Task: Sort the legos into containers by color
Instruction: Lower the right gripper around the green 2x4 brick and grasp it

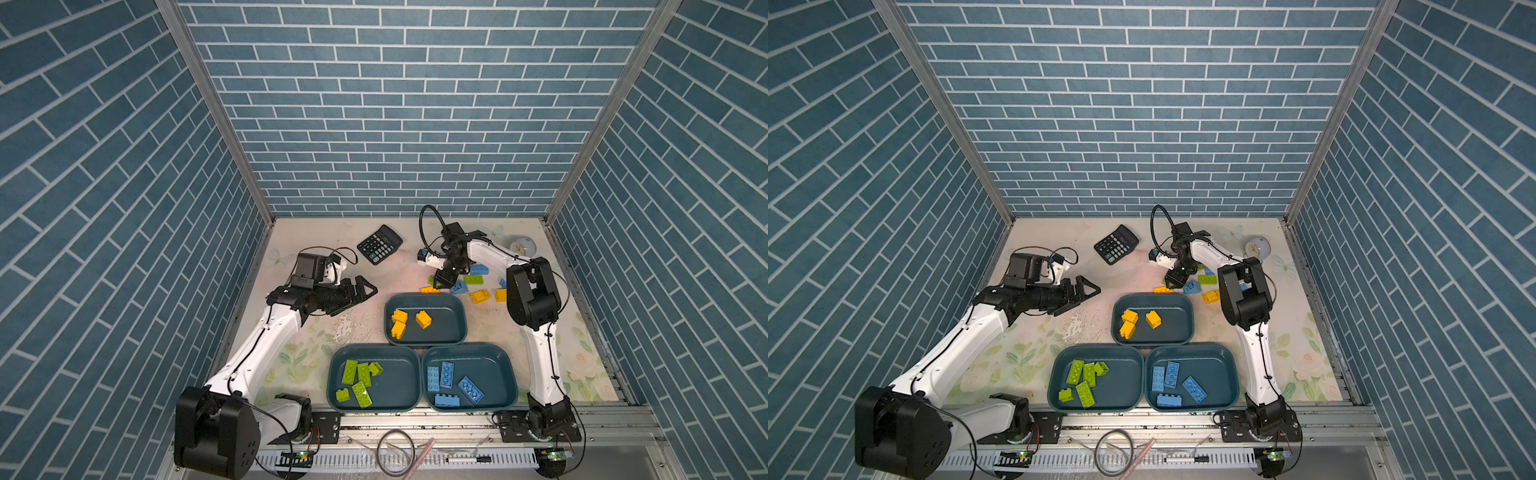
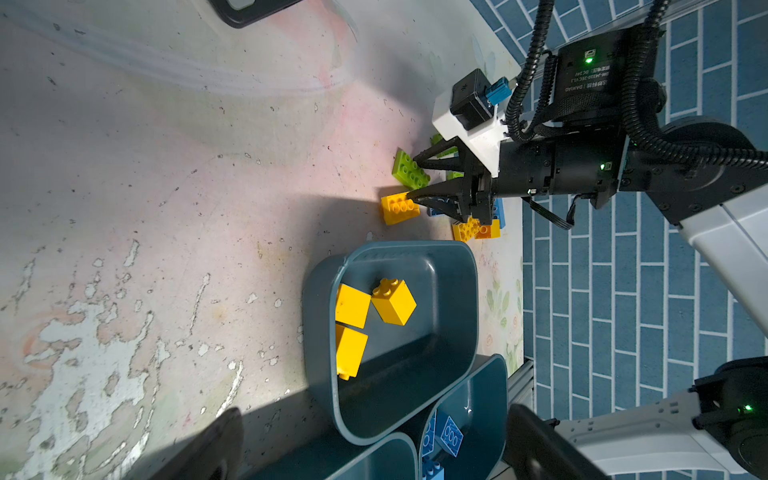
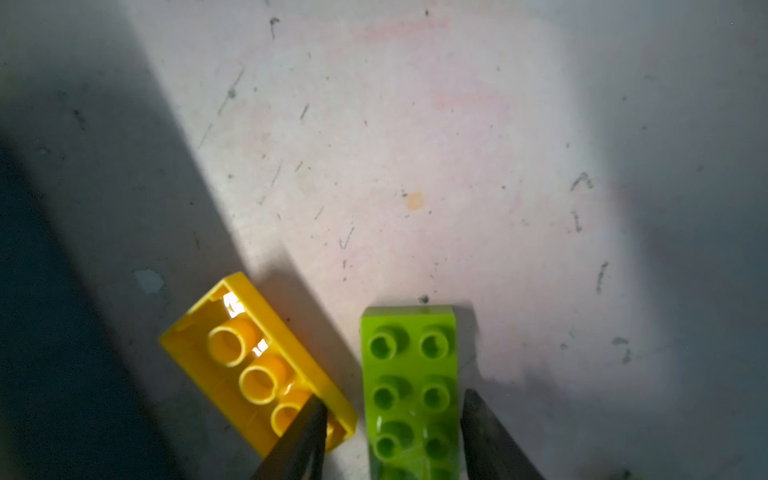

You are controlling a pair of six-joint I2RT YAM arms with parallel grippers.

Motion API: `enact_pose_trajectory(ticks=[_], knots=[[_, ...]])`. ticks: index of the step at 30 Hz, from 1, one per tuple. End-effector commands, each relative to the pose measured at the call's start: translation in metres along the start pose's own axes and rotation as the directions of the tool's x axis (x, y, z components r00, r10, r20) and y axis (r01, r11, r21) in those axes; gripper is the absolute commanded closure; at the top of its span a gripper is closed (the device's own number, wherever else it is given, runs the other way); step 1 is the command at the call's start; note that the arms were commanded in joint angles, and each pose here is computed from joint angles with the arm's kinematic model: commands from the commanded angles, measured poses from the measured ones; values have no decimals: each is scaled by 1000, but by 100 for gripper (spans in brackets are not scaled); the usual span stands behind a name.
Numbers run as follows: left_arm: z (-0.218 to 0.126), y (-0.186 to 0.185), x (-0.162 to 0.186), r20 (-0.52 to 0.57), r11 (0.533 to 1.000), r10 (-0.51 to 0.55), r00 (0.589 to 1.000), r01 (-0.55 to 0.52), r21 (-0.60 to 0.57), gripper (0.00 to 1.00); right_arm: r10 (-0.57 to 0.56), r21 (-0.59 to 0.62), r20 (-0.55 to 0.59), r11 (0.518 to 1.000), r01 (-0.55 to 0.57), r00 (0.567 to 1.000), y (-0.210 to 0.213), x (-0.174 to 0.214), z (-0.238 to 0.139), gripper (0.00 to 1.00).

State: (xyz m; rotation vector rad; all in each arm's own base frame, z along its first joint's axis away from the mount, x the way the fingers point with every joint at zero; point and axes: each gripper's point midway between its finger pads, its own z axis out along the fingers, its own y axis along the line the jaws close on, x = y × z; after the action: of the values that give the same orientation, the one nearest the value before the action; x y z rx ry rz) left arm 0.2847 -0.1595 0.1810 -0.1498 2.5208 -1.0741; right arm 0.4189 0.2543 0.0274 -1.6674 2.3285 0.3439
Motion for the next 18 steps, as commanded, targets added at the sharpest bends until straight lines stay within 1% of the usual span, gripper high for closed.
enact_pose_trajectory(ticks=[1, 6, 12, 18], knots=[[-5, 3, 5, -3, 1000, 7, 1000, -7, -6, 0, -22, -13, -101, 1000, 20, 995, 0, 25, 17, 47], [-4, 5, 6, -5, 1000, 2, 1000, -2, -9, 1, -4, 27, -91, 1000, 7, 996, -7, 23, 9, 47], [-4, 5, 5, -8, 1000, 2, 1000, -2, -15, 0, 38, 63, -110, 998, -31, 993, -21, 32, 2, 48], [-3, 6, 5, -11, 1000, -5, 1000, 5, -17, 0, 48, 24, -100, 999, -46, 994, -18, 34, 12, 50]])
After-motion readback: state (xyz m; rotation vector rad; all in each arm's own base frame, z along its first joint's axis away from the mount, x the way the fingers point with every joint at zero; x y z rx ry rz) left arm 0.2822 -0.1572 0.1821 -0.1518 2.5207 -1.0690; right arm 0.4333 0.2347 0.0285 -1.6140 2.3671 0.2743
